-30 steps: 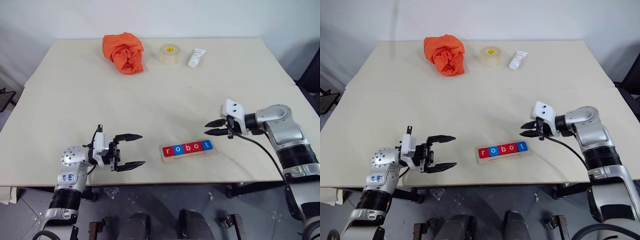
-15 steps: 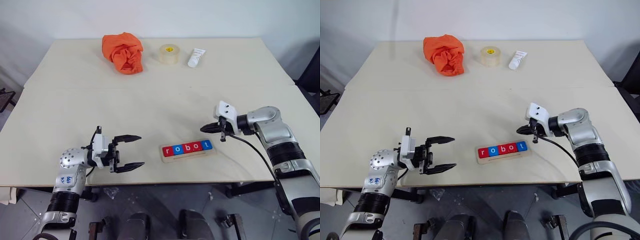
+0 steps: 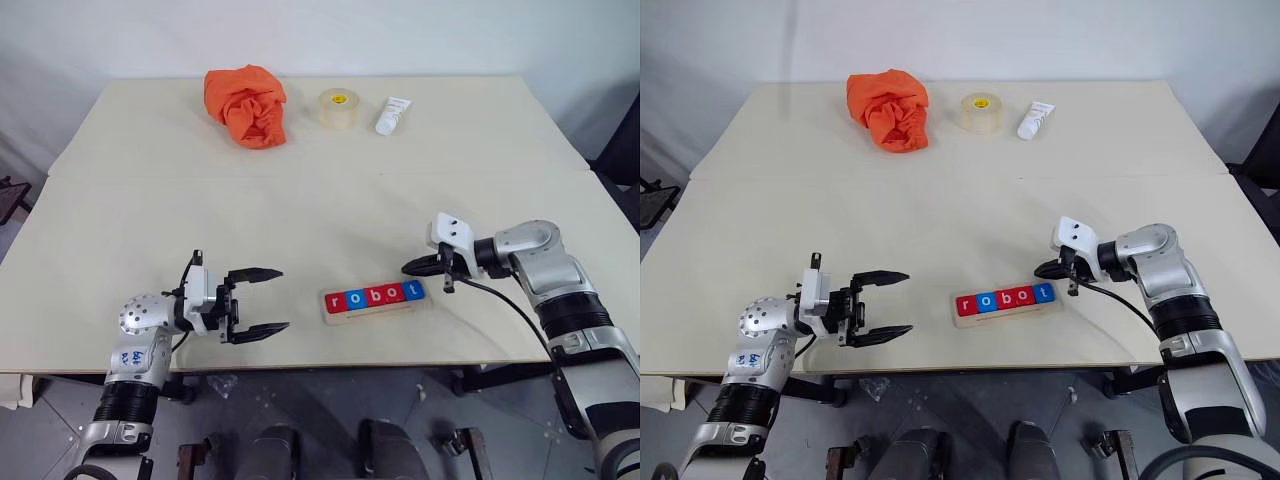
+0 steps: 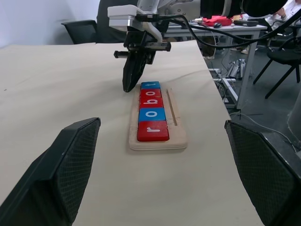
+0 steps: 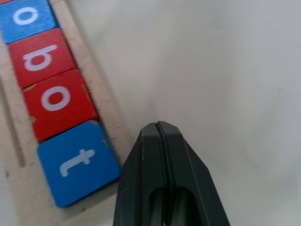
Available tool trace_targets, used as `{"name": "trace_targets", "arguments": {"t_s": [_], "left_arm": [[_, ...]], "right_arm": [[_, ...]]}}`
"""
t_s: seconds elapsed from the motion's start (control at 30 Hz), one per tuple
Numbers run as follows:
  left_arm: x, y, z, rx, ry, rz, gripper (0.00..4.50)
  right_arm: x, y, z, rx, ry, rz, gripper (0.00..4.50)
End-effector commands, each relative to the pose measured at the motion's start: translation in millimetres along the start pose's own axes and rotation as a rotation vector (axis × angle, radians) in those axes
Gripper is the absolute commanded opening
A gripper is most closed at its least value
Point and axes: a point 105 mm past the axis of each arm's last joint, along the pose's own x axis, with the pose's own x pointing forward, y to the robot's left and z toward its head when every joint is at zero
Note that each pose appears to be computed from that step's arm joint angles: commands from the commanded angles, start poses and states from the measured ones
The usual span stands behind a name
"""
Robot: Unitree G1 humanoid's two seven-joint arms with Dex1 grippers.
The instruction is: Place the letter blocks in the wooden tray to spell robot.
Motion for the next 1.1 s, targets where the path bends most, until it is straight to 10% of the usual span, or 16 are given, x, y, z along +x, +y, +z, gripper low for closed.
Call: {"name": "trace_targets", "arguments": {"t_s": [0.03,0.37,0.87,1.1], "left_arm": [[-2.4,4.3,6.8,0.025,-0.01,0.007,4.5],[-2.7,8.7,8.7,0.037,-0.011,0.019,4.5],[-30.5,36.0,15.5,-0.028,0.031,0.214,4.5],[-63.9,32.6,18.3,-0.047,0.091,0.207,4.5]], "right_arm": [[-7.5,3.7,0.4,-0.011,0.008,0.013,0.02],[-21.5,-5.7,15.4,-0.059,-0.073,-0.056,0.02],[-106.8,35.7,-7.2,-0.099,-0.277,-0.005,4.45],[-126.1,50.6,-30.0,-0.063,-0.294,-0.034,4.45]]}}
